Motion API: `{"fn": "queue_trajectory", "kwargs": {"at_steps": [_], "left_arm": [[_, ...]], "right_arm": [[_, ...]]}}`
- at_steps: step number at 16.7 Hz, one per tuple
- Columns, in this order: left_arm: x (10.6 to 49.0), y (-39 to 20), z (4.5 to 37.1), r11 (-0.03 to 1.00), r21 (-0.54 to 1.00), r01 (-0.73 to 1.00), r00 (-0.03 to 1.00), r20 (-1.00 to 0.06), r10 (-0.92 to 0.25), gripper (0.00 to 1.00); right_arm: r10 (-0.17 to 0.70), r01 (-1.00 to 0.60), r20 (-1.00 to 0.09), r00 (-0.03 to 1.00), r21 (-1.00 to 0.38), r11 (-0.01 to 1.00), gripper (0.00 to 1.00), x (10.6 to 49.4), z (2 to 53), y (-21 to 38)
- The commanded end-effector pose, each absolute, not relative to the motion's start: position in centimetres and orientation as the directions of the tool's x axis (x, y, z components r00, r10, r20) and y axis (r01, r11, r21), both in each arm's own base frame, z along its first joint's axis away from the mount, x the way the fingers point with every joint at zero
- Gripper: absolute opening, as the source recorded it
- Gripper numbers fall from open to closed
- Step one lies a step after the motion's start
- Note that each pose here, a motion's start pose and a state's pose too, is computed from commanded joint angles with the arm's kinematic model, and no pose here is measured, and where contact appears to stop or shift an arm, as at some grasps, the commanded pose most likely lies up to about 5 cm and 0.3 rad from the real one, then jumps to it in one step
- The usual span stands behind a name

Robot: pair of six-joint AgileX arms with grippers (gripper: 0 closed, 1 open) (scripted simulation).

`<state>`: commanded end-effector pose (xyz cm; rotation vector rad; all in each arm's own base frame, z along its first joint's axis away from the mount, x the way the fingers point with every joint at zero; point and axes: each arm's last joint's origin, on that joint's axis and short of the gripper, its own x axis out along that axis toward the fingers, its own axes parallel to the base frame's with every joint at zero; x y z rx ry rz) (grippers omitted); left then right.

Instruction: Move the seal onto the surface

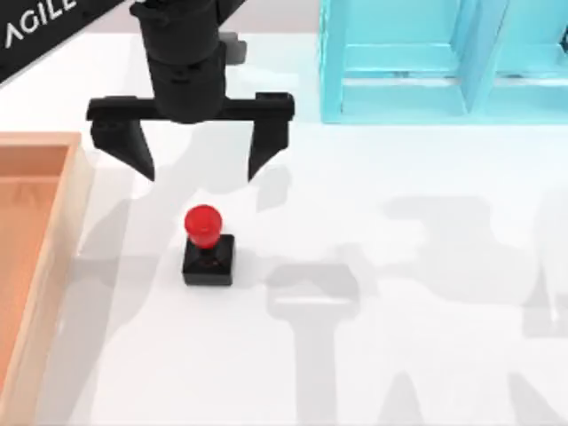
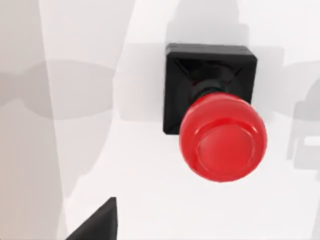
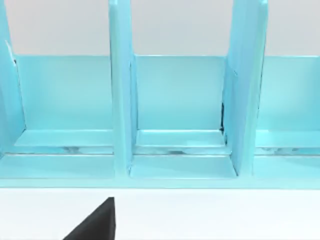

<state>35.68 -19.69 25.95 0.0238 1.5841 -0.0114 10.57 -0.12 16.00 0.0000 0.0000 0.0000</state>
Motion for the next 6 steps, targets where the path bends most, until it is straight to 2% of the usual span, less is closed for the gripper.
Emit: {"fn": "queue_trajectory", "kwargs": {"at_steps": [3, 6], "left_arm": [[35.1, -19.2, 29.4, 1.0, 0.005, 0.021, -0.005, -1.0, 0.005, 1.0], [34.8, -19.0, 30.5, 1.0, 0.002, 0.02, 0.001, -1.0, 0.002, 1.0]], "right_arm": [[0.0, 0.0, 0.0, 1.0, 0.0, 1.0, 1.0, 10.6, 16.0, -0.1], [0.0, 0.0, 0.0, 1.0, 0.0, 1.0, 1.0, 10.6, 16.0, -0.1]]}}
